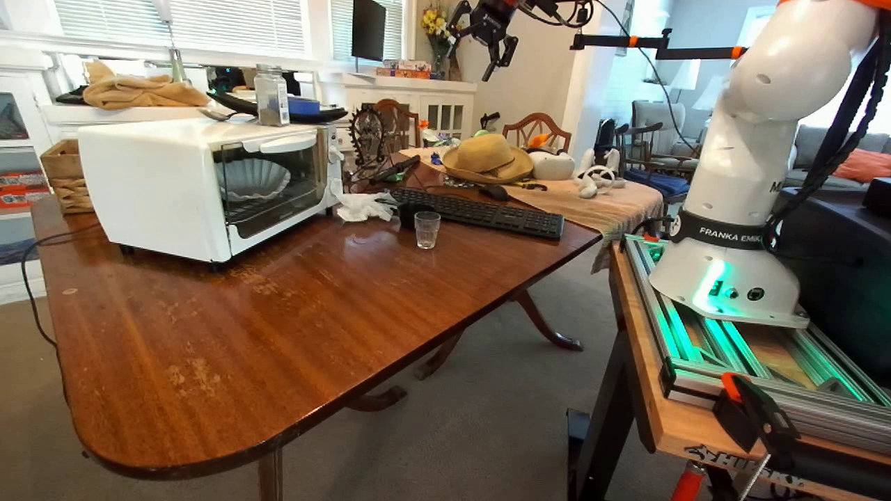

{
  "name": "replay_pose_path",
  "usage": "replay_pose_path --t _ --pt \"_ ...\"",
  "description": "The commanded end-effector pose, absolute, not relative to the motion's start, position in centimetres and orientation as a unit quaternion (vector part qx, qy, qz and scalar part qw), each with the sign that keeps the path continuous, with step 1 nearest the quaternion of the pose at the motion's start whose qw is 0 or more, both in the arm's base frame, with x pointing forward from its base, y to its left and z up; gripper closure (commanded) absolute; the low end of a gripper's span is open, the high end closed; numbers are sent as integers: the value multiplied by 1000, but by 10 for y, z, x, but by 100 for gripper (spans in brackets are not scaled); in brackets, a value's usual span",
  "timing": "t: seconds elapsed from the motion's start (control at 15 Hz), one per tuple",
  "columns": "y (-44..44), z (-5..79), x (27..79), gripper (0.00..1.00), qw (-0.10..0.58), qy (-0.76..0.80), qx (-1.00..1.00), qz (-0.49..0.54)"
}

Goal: Pick up the black object from the top of the oven and put it on the table

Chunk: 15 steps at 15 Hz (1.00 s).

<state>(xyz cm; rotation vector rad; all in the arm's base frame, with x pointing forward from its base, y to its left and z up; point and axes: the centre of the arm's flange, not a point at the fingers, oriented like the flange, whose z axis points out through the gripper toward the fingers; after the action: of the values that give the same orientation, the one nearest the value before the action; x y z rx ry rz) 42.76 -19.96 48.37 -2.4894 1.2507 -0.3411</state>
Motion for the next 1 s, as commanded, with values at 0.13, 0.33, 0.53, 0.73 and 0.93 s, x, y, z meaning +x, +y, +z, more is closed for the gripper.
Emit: replay_pose_path --t 0.13,0.33,0.53,0.73,0.93 --pt "-296 516 486 0 116 371 -896 -216" --pt "-301 530 529 0 119 320 -906 -251" --pt "-276 532 567 0 137 269 -919 -254" --pt "-247 534 590 0 175 252 -920 -244" --pt "-225 528 600 0 219 270 -914 -208"
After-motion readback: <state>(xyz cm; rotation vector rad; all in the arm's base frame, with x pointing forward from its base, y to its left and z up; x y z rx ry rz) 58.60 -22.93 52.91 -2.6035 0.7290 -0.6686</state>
